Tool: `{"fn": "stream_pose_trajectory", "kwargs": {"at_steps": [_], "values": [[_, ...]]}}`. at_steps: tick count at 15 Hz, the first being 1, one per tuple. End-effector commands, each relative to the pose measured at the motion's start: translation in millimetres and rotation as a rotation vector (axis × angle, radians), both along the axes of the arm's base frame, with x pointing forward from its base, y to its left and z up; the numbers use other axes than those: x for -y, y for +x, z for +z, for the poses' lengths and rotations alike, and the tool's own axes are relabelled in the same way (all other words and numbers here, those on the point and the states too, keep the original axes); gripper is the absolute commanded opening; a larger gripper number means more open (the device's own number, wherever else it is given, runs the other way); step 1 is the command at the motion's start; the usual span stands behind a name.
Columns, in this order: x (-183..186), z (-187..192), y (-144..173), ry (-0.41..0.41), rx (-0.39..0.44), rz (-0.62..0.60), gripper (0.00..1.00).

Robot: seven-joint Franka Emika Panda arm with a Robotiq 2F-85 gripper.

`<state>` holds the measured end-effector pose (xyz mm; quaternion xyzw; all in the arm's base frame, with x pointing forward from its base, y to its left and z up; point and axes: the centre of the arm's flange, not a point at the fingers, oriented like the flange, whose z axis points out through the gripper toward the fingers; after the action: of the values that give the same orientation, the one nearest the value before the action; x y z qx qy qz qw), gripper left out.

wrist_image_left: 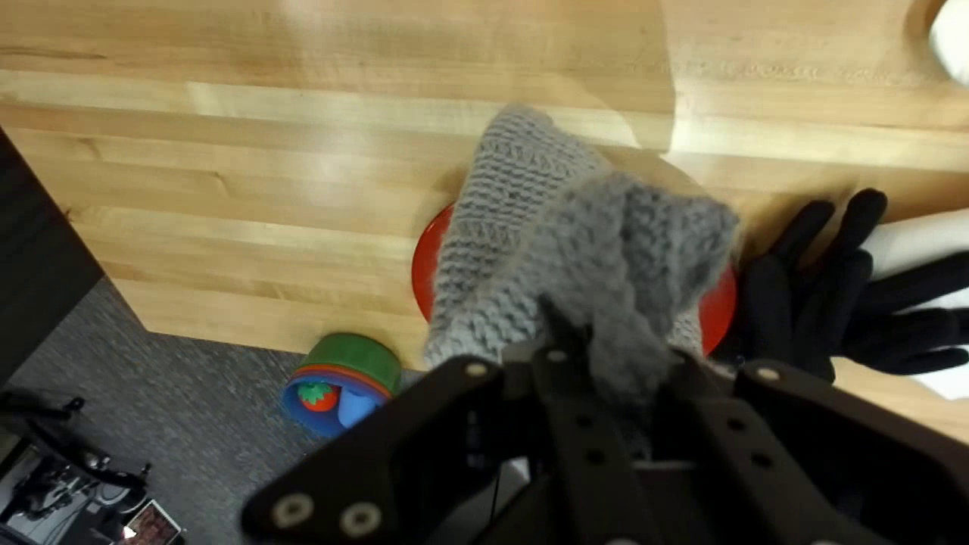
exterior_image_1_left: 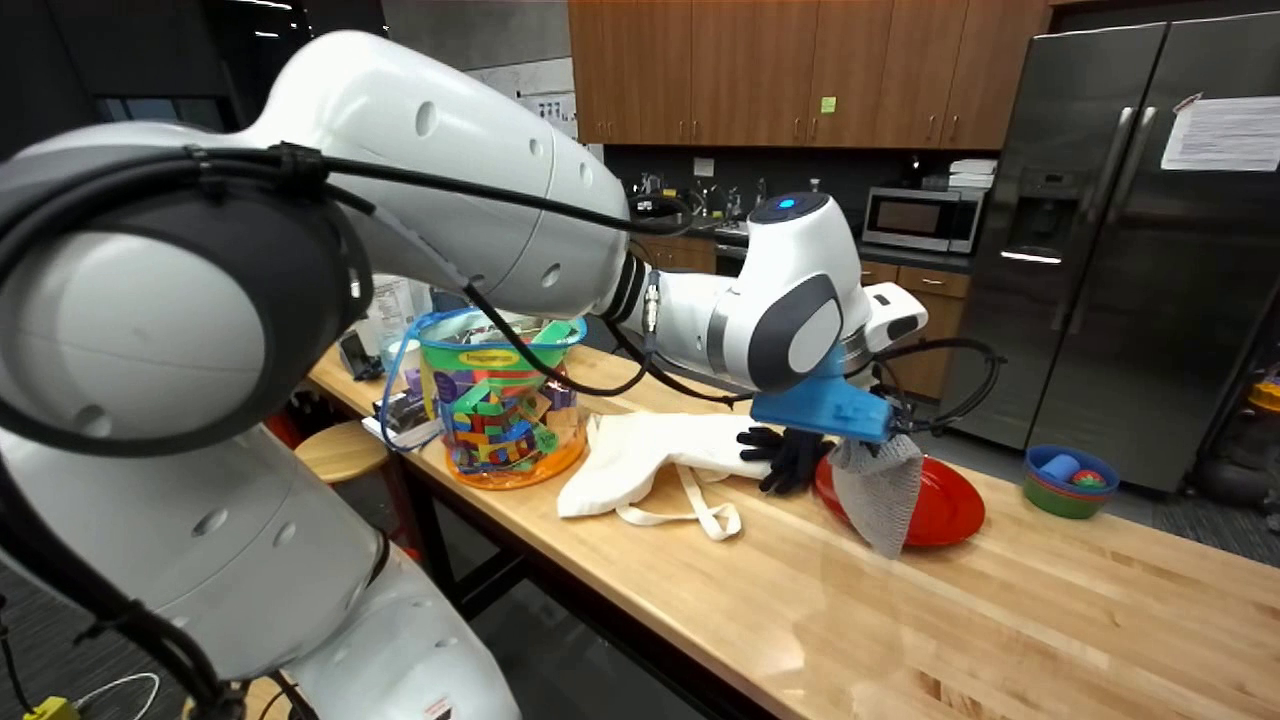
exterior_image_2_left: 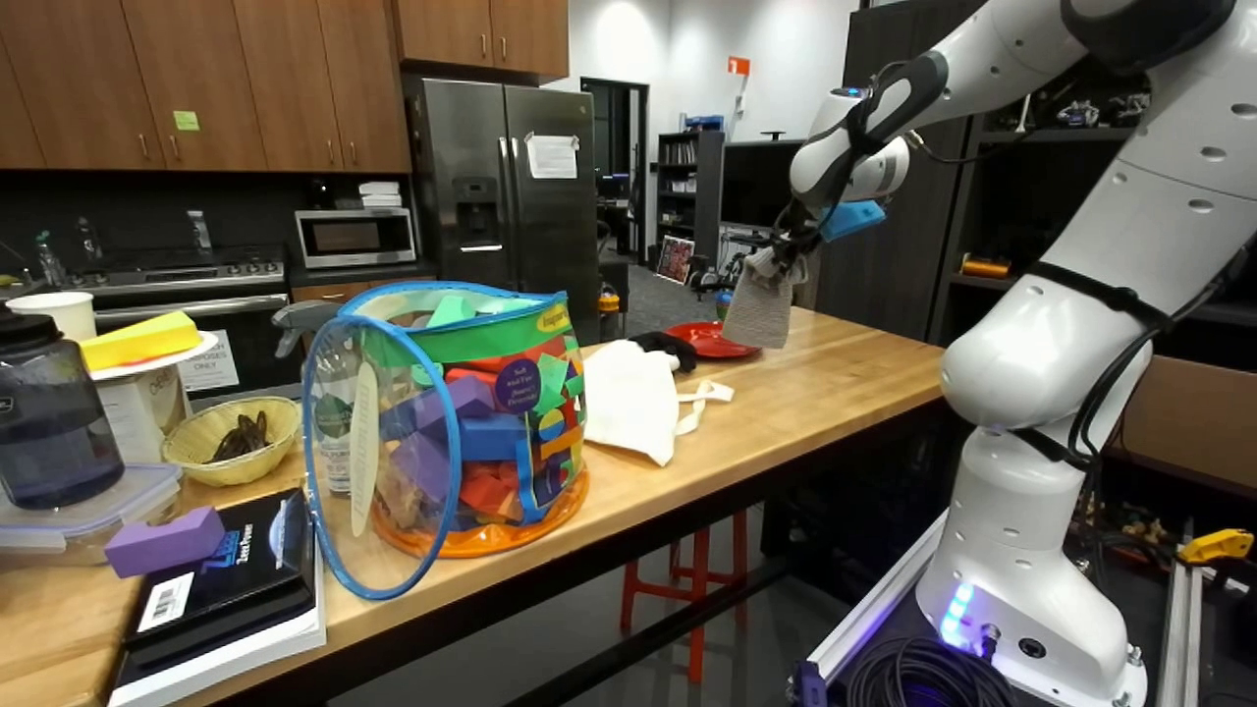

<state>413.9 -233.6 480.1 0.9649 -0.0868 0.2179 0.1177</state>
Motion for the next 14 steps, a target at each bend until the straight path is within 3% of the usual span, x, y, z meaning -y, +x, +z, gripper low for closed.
{"fn": "stream_pose_trajectory", "kwargs": {"at_steps": [1, 8, 14], "values": [[14, 19, 24, -0.010, 0.012, -0.051, 0.04], [47, 37, 69, -0.070, 0.077, -0.067, 0.04], [51, -1, 111, -0.131, 0.113, -0.023, 0.04]]}}
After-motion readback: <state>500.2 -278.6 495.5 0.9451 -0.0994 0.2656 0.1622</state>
